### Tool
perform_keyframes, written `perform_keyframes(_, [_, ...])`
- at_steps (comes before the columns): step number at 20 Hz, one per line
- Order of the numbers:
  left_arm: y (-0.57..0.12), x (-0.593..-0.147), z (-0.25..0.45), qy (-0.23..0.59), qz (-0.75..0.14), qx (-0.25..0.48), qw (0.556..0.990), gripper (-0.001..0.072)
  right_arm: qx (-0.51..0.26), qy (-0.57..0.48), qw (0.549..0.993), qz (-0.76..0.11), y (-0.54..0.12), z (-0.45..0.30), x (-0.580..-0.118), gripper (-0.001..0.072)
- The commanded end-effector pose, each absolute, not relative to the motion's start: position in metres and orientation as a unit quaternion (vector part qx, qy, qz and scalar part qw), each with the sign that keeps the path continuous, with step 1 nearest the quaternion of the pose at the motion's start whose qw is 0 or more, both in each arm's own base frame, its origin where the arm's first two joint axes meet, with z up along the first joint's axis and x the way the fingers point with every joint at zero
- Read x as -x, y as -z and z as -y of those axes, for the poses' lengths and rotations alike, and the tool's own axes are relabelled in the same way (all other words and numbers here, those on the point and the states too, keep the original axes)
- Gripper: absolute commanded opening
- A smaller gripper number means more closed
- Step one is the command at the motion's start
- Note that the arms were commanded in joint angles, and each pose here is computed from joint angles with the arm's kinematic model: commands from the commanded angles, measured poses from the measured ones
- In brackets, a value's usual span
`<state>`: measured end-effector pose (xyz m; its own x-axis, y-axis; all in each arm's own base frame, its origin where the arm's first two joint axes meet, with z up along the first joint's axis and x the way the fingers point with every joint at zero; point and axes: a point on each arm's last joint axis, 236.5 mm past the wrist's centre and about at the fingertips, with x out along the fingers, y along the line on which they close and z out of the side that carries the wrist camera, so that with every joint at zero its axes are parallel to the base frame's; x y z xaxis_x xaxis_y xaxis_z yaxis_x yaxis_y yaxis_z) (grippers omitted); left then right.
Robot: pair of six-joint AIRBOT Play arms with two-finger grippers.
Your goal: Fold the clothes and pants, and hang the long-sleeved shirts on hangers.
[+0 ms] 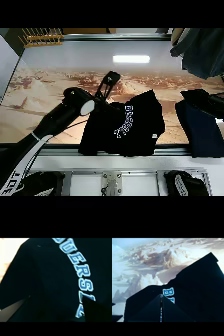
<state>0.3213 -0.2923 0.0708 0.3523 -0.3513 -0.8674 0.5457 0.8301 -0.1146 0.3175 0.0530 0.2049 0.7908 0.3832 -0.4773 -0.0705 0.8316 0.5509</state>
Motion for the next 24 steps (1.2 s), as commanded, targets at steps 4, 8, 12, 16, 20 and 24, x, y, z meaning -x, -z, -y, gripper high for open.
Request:
perform_keyframes(4, [-0.058, -0.417, 0.171, 0.130, -0.512, 0.023, 0.849, 0.0720, -0.261, -0.129, 0.905, -0.308, -0.202, -0.056, -0.315, 0.0013])
perform_keyframes(8, [0.013, -0.425, 0.157, 0.149, -0.602, 0.151, 0.770, 0.0720, -0.262, -0.129, 0.905, -0.309, -0.201, -0.056, -0.315, 0.0013])
perform_keyframes(12, [0.069, -0.404, 0.199, 0.225, -0.665, 0.208, 0.681, 0.0720, -0.264, -0.128, 0.903, -0.315, -0.197, -0.055, -0.317, 0.0013])
perform_keyframes(16, [0.105, -0.388, 0.221, 0.231, -0.695, 0.194, 0.653, 0.0641, -0.272, -0.120, 0.893, -0.339, -0.179, -0.051, -0.327, 0.0016])
perform_keyframes(20, [0.098, -0.406, 0.215, 0.223, -0.670, 0.197, 0.680, 0.0006, -0.251, -0.072, 0.864, -0.430, -0.115, -0.024, -0.338, 0.0023])
perform_keyframes(24, [0.065, -0.430, 0.193, 0.225, -0.640, 0.203, 0.706, 0.0006, -0.269, -0.022, 0.799, -0.538, -0.020, 0.012, -0.350, 0.0613])
